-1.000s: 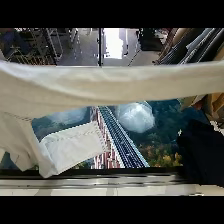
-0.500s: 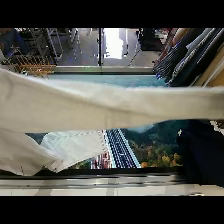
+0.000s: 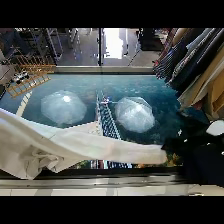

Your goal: Fold the clothes and pants, and hang the long-sleeved shirts on hangers.

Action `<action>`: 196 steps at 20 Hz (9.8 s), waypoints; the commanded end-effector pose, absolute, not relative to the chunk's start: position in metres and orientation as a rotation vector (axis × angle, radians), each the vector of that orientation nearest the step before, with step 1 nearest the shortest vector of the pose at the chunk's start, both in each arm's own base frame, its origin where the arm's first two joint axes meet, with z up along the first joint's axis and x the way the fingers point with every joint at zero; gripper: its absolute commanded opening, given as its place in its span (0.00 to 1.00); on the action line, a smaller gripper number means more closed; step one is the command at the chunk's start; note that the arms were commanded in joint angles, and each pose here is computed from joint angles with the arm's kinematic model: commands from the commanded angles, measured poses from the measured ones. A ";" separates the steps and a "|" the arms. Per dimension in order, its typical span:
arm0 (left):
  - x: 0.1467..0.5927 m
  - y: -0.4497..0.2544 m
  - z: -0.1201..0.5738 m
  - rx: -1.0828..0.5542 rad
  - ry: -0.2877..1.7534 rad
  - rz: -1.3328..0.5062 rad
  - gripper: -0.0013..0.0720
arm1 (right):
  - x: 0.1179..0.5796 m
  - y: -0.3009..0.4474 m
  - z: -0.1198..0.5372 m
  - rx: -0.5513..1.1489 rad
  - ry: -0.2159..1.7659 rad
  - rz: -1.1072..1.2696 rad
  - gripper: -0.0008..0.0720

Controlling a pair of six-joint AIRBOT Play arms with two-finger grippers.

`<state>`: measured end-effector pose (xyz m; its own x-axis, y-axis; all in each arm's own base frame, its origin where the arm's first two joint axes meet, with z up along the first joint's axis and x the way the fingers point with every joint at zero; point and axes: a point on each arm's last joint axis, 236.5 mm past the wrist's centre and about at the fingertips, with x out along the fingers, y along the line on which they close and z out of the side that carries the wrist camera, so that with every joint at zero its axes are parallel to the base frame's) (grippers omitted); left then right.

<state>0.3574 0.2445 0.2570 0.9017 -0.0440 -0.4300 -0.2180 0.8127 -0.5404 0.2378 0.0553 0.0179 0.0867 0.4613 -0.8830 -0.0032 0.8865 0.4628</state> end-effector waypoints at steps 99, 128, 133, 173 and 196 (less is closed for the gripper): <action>0.236 0.225 0.617 -0.953 -0.882 -0.534 0.04 | 0.263 -0.039 0.515 -0.140 -0.127 -0.143 0.06; 0.426 0.339 0.212 -0.818 0.309 0.140 0.04 | 0.421 -0.016 0.125 0.372 0.760 0.068 0.06; 0.530 0.323 0.119 -0.894 0.333 0.177 0.04 | 0.518 -0.045 0.043 0.497 0.663 -0.068 0.06; 0.371 0.354 -0.100 -0.910 1.096 0.355 0.75 | 0.358 0.288 -0.111 0.417 1.644 0.688 0.60; 0.388 0.276 -0.026 -0.929 1.129 0.069 0.59 | 0.341 -0.048 -0.001 0.025 1.617 -0.029 0.10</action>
<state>0.3999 0.2938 -0.0355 0.5081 -0.3220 -0.7989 -0.4890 0.6557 -0.5753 0.3589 0.0125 -0.0070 -0.0205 0.0502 -0.9985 -0.0686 0.9963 0.0515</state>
